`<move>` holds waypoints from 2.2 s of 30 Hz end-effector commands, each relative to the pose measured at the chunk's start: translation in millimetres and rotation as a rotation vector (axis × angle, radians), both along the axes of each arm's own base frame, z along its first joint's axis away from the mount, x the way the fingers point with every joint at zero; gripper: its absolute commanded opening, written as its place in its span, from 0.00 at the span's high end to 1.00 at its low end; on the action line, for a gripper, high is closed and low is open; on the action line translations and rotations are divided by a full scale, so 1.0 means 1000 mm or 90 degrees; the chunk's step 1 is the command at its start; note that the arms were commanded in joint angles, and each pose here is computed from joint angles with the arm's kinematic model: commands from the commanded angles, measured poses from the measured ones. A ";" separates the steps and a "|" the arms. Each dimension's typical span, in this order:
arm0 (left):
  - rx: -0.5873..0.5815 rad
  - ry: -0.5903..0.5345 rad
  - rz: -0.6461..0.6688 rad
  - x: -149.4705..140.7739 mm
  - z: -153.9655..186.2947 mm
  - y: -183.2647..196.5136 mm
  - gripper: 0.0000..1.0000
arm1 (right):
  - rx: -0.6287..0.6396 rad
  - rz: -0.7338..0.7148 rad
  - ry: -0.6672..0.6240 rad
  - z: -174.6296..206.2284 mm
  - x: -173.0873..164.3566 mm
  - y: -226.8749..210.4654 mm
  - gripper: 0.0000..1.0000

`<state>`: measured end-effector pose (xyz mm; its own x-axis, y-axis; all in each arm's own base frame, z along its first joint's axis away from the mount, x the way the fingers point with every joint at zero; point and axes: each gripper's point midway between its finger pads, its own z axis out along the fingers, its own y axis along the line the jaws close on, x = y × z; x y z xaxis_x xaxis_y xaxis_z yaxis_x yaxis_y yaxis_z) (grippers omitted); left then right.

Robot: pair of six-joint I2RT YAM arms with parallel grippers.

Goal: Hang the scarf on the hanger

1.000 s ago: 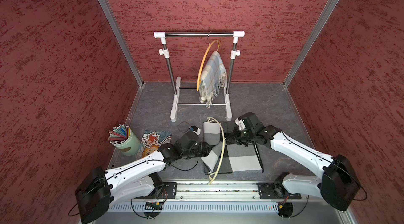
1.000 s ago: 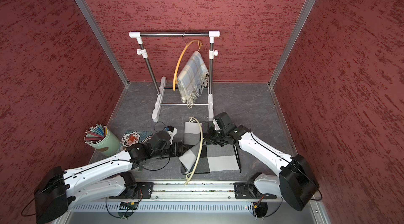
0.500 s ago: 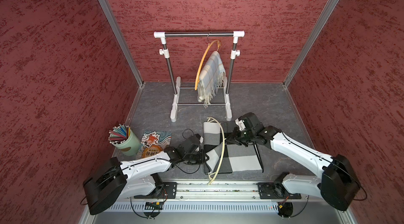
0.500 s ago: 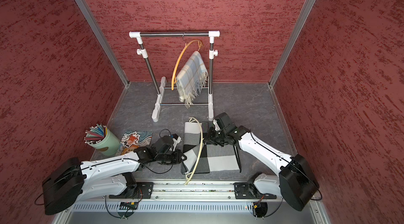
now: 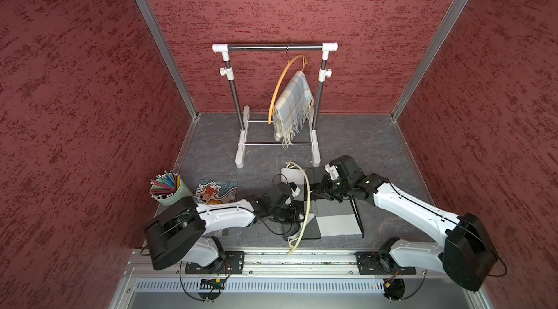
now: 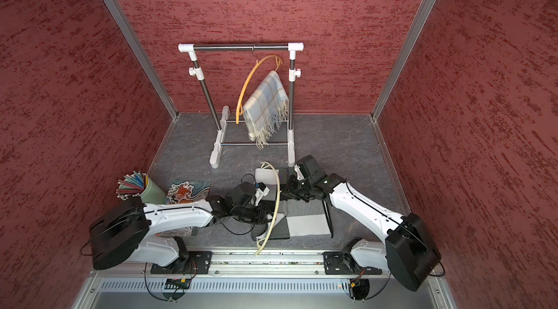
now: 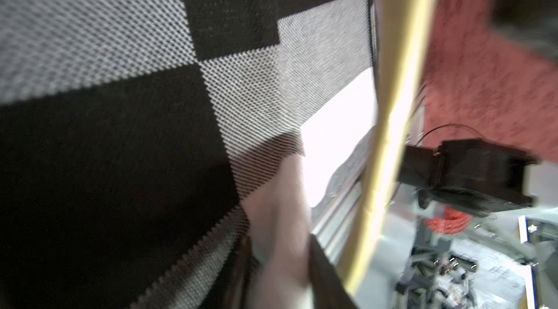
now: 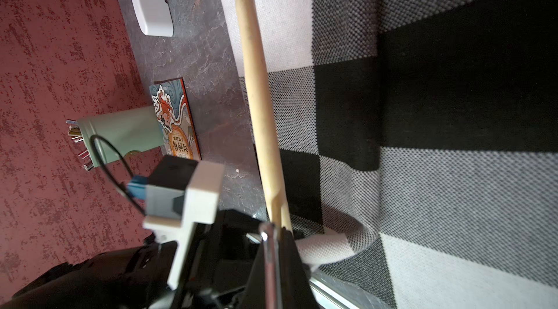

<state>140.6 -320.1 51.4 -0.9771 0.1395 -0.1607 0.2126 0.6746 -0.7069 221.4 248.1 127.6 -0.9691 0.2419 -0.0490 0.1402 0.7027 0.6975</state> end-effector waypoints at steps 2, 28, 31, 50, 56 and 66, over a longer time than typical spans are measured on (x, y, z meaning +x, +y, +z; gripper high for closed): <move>-0.039 -0.026 -0.041 -0.001 0.025 -0.013 0.40 | -0.004 -0.008 -0.002 0.006 -0.002 -0.005 1.00; -0.147 -0.121 0.096 0.052 0.120 0.036 0.00 | 0.189 0.110 -0.032 0.072 -0.006 0.046 0.32; -0.141 -0.132 0.073 0.048 0.114 0.030 0.00 | 0.257 0.139 -0.047 0.096 -0.005 0.059 0.27; -0.031 -0.201 0.100 0.035 0.065 0.054 0.07 | 0.362 0.164 0.037 0.097 -0.002 0.121 0.26; 0.049 -0.223 0.153 0.044 0.057 0.078 0.27 | 0.310 0.173 0.037 0.087 -0.007 0.118 0.26; 0.076 -0.238 0.192 0.046 0.056 0.096 0.63 | 0.080 0.101 -0.028 0.073 0.001 0.054 0.26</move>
<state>184.4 -230.5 107.8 -0.8667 -0.0980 -0.4891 0.2249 0.7984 -0.5585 216.6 335.6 208.1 -0.9991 0.0404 0.0117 0.0298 0.4845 0.8743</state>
